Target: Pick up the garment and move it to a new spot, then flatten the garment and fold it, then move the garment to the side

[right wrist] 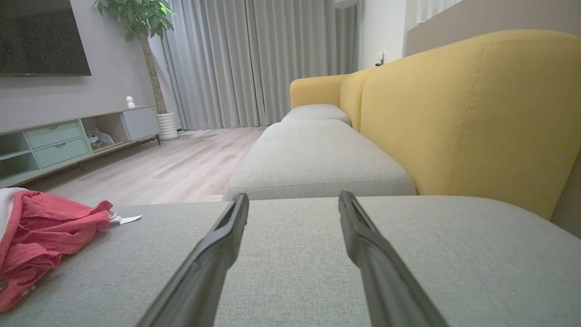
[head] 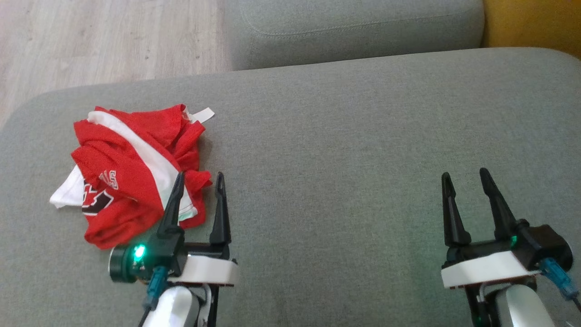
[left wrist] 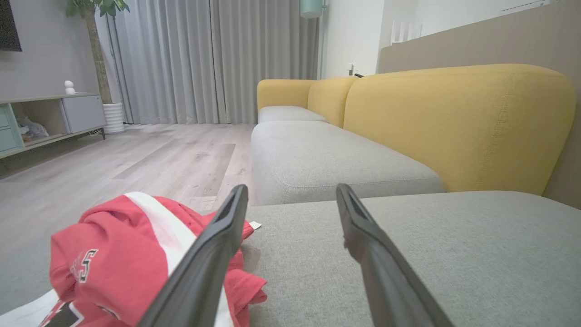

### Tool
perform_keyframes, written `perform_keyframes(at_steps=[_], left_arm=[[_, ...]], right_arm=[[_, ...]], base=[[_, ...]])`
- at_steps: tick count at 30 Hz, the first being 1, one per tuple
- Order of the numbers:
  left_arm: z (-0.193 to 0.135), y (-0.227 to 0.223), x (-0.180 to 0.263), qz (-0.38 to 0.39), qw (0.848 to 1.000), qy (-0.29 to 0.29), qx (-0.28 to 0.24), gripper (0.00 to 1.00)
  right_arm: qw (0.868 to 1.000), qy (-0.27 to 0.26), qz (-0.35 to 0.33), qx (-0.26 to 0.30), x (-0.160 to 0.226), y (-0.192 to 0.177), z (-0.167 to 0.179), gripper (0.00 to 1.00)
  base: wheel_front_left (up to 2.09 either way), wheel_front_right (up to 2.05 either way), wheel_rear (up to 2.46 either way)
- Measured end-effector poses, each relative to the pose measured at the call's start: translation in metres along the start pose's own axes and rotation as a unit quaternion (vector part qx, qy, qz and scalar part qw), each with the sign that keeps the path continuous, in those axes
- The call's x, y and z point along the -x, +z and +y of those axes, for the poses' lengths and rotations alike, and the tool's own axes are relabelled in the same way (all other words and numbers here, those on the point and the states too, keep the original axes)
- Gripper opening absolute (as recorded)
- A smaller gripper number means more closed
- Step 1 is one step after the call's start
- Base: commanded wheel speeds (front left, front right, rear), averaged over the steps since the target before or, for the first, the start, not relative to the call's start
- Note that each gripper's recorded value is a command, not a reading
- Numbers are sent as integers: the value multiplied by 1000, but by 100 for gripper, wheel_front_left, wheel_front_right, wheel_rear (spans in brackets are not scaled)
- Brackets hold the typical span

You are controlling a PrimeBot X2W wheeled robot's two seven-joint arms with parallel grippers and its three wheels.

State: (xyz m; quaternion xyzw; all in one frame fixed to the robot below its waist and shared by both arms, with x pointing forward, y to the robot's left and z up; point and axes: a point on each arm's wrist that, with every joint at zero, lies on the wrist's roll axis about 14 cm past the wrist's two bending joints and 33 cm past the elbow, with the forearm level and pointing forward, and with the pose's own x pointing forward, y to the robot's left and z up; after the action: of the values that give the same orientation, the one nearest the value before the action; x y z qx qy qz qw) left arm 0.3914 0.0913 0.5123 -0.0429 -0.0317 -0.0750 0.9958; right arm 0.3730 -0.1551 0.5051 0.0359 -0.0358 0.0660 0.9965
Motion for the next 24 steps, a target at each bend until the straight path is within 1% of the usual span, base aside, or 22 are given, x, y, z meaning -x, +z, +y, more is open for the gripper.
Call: perform_keyframes(at_steps=[6, 17, 22, 24], left_arm=[[4, -15, 8, 24, 1000, 2, 19, 100], [9, -14, 10, 21, 999, 4, 25, 100], [21, -12, 13, 18, 999, 21, 22, 100], [30, -11, 18, 17, 999, 35, 21, 100]], right_arm=[[999, -12, 25, -33, 6, -17, -4, 100], [999, -8, 29, -33, 6, -19, -1, 100], [999, 3, 24, -33, 2, -16, 6, 100], [999, 18, 20, -34, -4, -14, 15, 100]], base=[[0, 0, 0], [0, 0, 0], [0, 0, 0], [0, 0, 0]])
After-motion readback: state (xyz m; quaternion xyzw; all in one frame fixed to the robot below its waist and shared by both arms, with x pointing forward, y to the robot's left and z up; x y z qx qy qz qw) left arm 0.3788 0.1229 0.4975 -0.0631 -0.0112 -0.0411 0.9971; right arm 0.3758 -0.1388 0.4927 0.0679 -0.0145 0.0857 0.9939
